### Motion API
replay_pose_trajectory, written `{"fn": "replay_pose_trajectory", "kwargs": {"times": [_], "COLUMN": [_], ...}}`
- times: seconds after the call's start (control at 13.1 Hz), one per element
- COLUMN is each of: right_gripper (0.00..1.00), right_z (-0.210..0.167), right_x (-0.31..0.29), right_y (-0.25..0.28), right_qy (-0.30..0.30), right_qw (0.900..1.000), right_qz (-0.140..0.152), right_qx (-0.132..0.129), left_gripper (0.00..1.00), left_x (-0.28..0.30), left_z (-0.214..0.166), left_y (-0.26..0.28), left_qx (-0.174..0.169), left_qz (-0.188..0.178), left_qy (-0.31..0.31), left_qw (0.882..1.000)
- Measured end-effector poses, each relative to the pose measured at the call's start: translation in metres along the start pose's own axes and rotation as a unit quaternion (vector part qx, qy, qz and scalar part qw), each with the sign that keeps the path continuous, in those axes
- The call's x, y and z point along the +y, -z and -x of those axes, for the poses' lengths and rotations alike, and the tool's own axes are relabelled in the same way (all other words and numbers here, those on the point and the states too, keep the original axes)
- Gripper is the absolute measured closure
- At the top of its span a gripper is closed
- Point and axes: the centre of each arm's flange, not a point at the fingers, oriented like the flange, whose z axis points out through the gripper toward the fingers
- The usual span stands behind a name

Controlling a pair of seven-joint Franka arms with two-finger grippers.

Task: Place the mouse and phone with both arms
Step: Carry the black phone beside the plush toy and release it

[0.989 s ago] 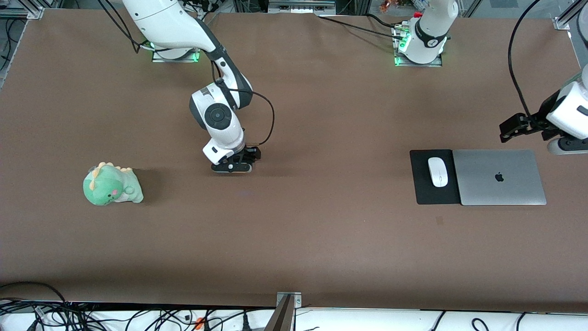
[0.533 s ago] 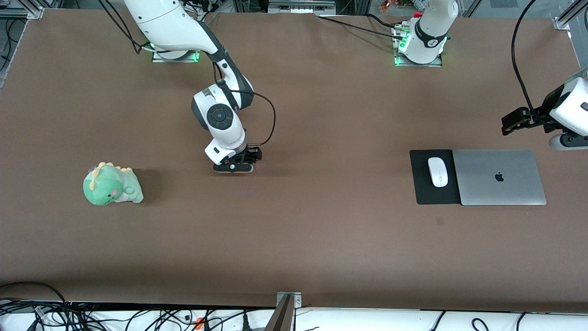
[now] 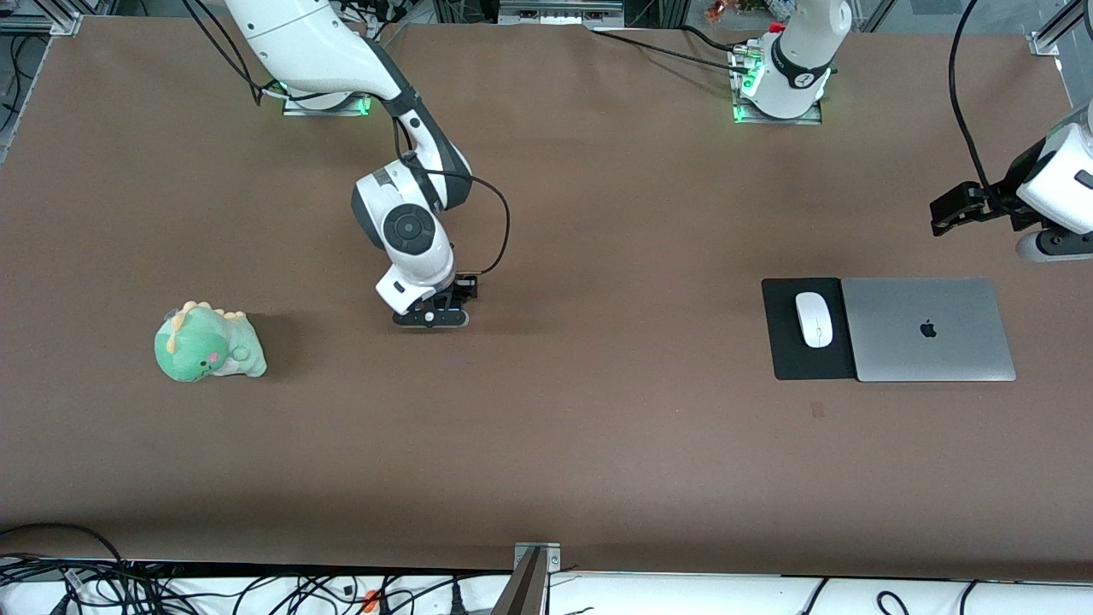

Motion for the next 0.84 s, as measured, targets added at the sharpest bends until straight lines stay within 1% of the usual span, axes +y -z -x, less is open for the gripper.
{"fn": "replay_pose_trajectory", "kwargs": {"times": [0.15,0.3,0.38,0.53,0.68,0.84], "right_gripper": [0.2,0.2,0.2,0.2,0.2,0.2], "right_z": [-0.02,-0.035,-0.04,-0.046,-0.043,-0.04], "right_x": [0.034,0.074,0.091,0.129,0.166,0.191], "right_y": [0.01,0.009,0.007,-0.004,-0.021,-0.03], "right_qy": [0.031,0.035,0.035,0.043,0.047,0.055], "right_qw": [0.999,0.999,0.999,0.999,0.998,0.997], "right_qz": [0.002,-0.001,-0.004,-0.014,-0.02,-0.021], "right_qx": [-0.008,-0.01,-0.007,0.017,0.039,0.044], "left_gripper": [0.0,0.0,0.0,0.0,0.0,0.0], "left_x": [-0.002,-0.01,-0.013,-0.014,-0.011,-0.008], "left_z": [0.002,0.001,0.001,0.002,0.002,0.002], "left_y": [-0.007,-0.013,-0.012,-0.009,-0.006,-0.005], "left_qx": [-0.004,-0.004,-0.001,0.005,0.01,0.012], "left_qz": [0.007,0.019,0.02,0.02,0.02,0.02], "left_qy": [0.006,0.016,0.019,0.019,0.017,0.014], "left_qw": [1.0,1.0,1.0,1.0,1.0,1.0]}}
